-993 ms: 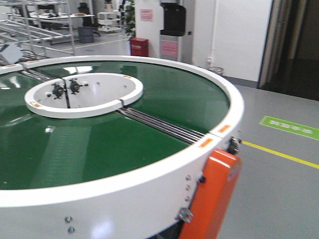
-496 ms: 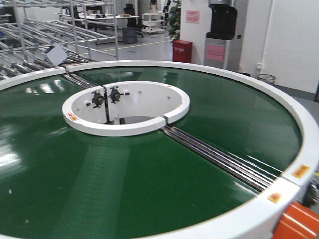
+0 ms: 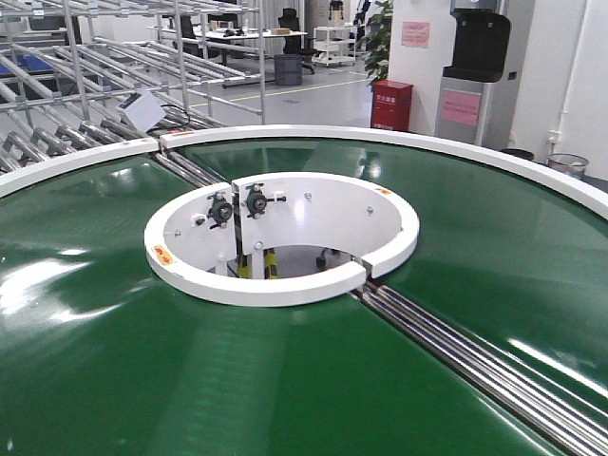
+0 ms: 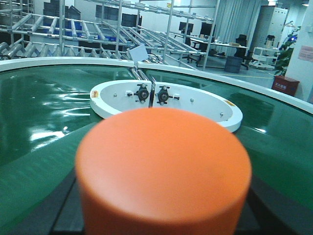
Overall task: Grab orange capacitor from left shelf to right conveyor
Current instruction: 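Drive up to the green conveyor belt and stop at its rim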
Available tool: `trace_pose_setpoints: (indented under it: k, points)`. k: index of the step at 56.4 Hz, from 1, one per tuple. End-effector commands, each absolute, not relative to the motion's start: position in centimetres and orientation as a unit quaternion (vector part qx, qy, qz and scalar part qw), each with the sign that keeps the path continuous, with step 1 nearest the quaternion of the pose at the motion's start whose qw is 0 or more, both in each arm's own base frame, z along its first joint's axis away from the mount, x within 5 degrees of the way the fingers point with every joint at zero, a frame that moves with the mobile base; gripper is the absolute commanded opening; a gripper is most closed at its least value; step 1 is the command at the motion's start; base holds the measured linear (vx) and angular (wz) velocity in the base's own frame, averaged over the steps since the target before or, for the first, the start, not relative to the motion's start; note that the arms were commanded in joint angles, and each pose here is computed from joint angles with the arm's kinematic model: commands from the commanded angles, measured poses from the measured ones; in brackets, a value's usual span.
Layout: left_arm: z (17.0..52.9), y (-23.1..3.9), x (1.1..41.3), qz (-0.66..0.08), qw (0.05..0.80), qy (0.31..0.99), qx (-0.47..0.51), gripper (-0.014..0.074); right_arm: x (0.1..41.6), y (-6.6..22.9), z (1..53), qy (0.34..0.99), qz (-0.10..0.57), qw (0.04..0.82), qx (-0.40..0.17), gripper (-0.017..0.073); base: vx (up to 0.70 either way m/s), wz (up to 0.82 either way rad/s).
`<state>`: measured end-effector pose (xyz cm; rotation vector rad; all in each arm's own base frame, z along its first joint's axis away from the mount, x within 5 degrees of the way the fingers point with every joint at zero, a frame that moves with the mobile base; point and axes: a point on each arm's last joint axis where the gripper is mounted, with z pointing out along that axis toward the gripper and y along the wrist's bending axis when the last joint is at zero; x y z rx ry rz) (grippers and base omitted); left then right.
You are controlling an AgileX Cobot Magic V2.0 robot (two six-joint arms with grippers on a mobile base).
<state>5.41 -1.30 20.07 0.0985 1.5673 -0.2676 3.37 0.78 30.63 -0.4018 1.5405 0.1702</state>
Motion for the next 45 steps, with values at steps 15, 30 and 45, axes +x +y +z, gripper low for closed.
trace_pose_setpoints:
  k: [15, 30, 45]
  points:
    - [21.85, -1.25, 5.17, -0.132, 0.738, 0.661, 0.039, -0.0006, 3.32, 0.83, 32.29, 0.655, 0.076, 0.731, -0.177, -0.0008, 0.23, 0.11]
    - [21.85, -1.25, 5.17, -0.132, 0.738, 0.661, 0.039, -0.0006, 3.32, 0.83, 32.29, 0.655, 0.076, 0.731, -0.177, -0.0008, 0.06, 0.00]
    - [21.85, -1.25, 5.17, -0.132, 0.738, 0.661, 0.039, -0.0006, 3.32, 0.83, 32.29, 0.655, 0.076, 0.731, -0.177, -0.0008, 0.00, 0.00]
